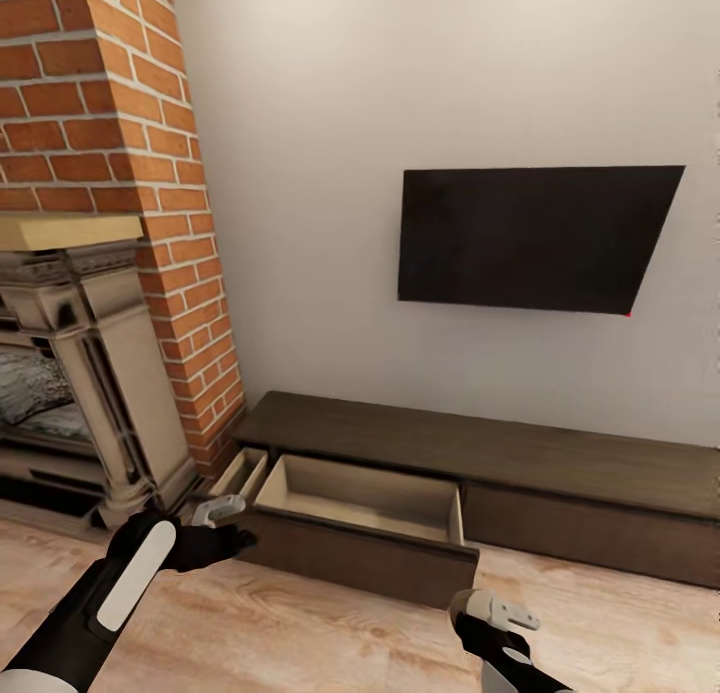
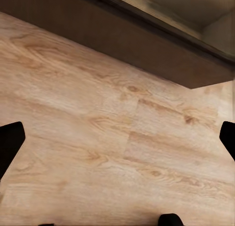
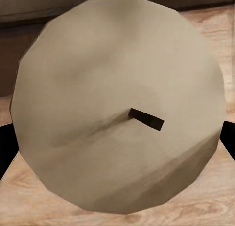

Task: Place each of the two pumpkins and all three candles from the living room inside a cabinet in the living room (use any cabinet), then make sure every cabinet is closed, and position the cauldron so it is next to a table in the living room.

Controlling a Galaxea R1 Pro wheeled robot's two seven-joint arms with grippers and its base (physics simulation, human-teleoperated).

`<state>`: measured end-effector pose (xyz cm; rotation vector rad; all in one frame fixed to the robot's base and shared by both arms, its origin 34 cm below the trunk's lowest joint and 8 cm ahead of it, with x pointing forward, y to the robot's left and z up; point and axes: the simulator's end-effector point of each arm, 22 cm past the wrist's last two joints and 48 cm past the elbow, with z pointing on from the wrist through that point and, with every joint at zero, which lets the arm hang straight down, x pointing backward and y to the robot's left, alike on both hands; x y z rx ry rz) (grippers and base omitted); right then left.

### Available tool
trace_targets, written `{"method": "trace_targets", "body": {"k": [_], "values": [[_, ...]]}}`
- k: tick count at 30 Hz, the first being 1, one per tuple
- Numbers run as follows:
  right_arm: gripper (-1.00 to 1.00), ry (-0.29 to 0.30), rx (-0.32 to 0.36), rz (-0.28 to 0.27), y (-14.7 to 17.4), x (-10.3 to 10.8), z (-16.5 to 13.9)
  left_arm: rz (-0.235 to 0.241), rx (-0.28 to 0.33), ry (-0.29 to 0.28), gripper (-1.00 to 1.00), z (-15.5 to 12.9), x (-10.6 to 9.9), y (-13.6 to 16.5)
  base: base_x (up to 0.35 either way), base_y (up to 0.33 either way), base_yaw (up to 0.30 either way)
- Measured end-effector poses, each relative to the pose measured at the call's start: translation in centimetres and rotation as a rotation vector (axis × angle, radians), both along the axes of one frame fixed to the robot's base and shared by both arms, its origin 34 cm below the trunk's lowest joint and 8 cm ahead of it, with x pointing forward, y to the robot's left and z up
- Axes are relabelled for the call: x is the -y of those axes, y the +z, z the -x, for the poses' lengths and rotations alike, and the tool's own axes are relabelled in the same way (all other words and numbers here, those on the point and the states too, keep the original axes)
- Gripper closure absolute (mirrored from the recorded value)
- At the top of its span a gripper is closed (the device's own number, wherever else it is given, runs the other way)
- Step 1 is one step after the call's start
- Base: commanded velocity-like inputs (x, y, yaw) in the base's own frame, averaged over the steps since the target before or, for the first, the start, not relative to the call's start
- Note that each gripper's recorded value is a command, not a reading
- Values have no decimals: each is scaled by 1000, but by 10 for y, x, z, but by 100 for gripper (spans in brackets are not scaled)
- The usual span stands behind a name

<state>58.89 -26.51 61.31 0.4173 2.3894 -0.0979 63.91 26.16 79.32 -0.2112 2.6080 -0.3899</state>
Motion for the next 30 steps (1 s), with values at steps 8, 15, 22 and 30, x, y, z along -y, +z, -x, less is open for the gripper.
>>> {"method": "trace_targets", "body": {"k": [8,15,22,30], "values": [[100,4,-3,-1,0,-1,0,0,-1,0,-100,0,0,0,312,158,-12],[100,3,-3,-1,-1,-1,0,0,0,0,-100,0,0,0,256,245,0],[100,-1,-4,-3,-1,0,1,-2,-1,1,-100,0,-1,-1,310,143,-57],[100,-7,-6,-7,-2,0,1,-2,8,-4,-100,-1,0,2,323,101,-60]]}}
